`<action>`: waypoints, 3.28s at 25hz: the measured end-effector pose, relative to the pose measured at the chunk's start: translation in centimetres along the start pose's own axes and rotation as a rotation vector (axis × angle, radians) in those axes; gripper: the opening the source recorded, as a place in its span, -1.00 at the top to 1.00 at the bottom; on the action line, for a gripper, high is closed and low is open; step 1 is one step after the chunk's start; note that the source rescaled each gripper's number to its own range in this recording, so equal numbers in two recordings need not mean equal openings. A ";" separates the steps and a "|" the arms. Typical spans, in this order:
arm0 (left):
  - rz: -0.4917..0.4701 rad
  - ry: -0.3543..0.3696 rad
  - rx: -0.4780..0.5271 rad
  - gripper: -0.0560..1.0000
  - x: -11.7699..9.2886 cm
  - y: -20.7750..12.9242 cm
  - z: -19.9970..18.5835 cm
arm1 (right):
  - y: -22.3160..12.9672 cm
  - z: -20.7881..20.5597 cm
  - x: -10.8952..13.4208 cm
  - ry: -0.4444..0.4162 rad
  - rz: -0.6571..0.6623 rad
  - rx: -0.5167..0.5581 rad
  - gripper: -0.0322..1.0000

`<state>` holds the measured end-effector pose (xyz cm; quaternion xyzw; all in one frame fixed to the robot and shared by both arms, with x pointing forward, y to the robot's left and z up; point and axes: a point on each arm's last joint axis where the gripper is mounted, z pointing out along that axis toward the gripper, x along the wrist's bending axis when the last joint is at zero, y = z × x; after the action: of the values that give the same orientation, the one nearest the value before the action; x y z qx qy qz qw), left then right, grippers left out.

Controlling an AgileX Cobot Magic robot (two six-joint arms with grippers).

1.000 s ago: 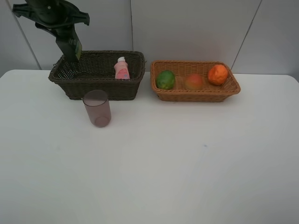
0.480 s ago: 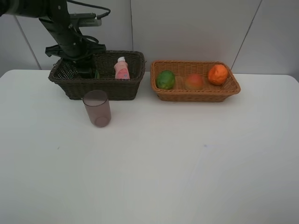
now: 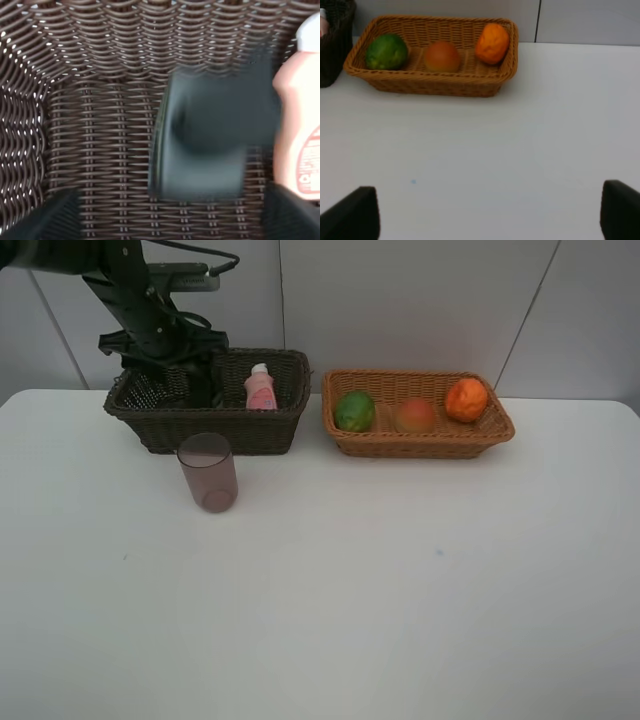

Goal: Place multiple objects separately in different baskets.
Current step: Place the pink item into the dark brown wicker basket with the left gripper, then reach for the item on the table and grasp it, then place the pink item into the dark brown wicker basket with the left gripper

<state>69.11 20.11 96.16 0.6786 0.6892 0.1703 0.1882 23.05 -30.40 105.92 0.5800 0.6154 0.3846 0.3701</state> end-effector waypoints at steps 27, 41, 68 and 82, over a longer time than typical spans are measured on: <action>0.119 -0.034 0.228 -1.00 -2.0 -8.9 -11.5 | 0.0 0.0 0.0 0.000 0.000 0.000 -0.89; -0.024 -0.021 0.220 -1.00 -1.0 -11.0 -8.2 | 0.0 0.0 0.0 0.000 0.000 0.000 -0.89; -0.108 -0.008 0.250 -0.96 -1.5 -12.1 -1.4 | 0.0 0.0 0.0 0.000 0.000 0.000 -0.89; -0.113 -0.010 0.246 0.89 -1.5 -12.1 -1.4 | 0.0 0.0 0.0 0.000 0.000 0.000 -0.89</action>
<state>57.93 18.41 91.46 0.6574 0.7412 0.0704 0.1164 23.05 -30.40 105.92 0.5800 0.6154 0.3846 0.3701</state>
